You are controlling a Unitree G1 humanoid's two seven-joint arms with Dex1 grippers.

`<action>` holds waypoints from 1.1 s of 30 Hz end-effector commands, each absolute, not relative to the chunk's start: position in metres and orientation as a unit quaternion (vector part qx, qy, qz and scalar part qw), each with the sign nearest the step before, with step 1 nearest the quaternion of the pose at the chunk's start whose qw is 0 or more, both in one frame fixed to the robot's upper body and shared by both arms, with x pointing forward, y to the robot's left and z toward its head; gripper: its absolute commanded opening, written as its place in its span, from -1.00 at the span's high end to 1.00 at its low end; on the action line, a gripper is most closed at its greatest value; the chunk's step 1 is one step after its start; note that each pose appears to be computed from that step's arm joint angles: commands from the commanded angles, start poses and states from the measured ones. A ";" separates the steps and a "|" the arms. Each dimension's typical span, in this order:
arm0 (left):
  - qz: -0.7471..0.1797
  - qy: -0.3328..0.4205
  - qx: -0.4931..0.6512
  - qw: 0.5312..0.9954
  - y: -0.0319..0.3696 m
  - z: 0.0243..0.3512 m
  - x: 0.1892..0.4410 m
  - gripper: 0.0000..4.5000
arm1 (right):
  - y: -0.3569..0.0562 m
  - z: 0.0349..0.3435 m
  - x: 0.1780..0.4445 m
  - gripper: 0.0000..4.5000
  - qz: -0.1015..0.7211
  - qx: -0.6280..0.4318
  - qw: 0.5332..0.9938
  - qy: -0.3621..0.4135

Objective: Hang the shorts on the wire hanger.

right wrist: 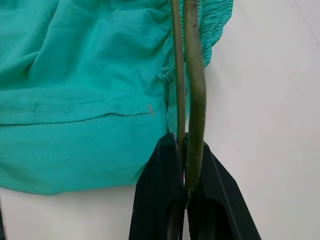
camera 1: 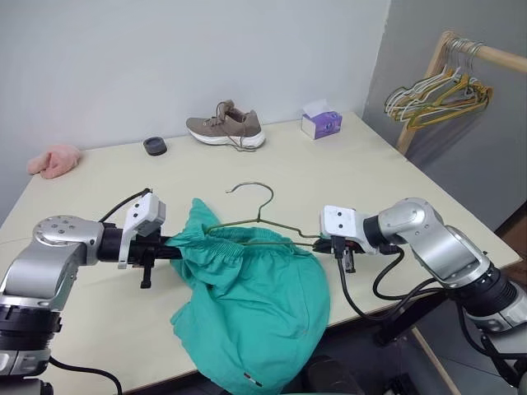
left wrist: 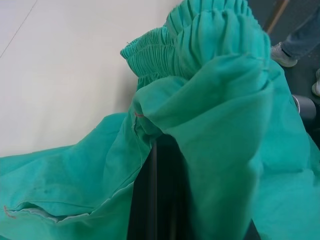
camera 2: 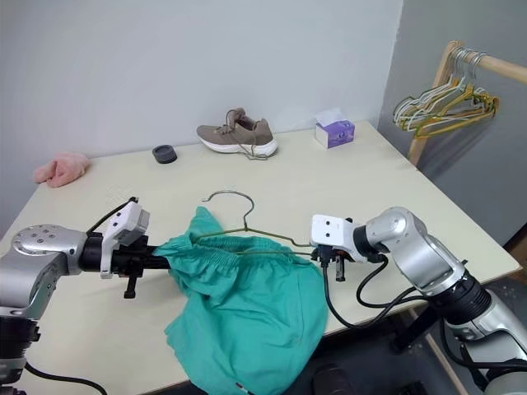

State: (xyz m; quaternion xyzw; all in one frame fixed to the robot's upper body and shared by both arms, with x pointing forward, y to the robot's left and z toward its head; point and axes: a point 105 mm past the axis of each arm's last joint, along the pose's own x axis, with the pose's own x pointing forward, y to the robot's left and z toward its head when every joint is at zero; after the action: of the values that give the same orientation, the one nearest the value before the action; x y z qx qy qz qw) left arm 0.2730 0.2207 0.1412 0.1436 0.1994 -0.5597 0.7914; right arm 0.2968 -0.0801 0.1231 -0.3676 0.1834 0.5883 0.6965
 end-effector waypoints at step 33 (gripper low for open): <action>-0.508 0.139 0.105 0.844 0.230 0.190 0.274 1.00 | -0.053 0.092 0.306 -0.26 0.506 -0.097 0.839 0.176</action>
State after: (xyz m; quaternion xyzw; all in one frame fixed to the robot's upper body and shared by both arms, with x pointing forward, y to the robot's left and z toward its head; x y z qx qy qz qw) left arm 0.2747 0.2304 0.1681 0.0873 0.1710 -0.5089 0.8391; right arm 0.3002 -0.0494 0.0800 -0.1150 0.1939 0.5154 0.8268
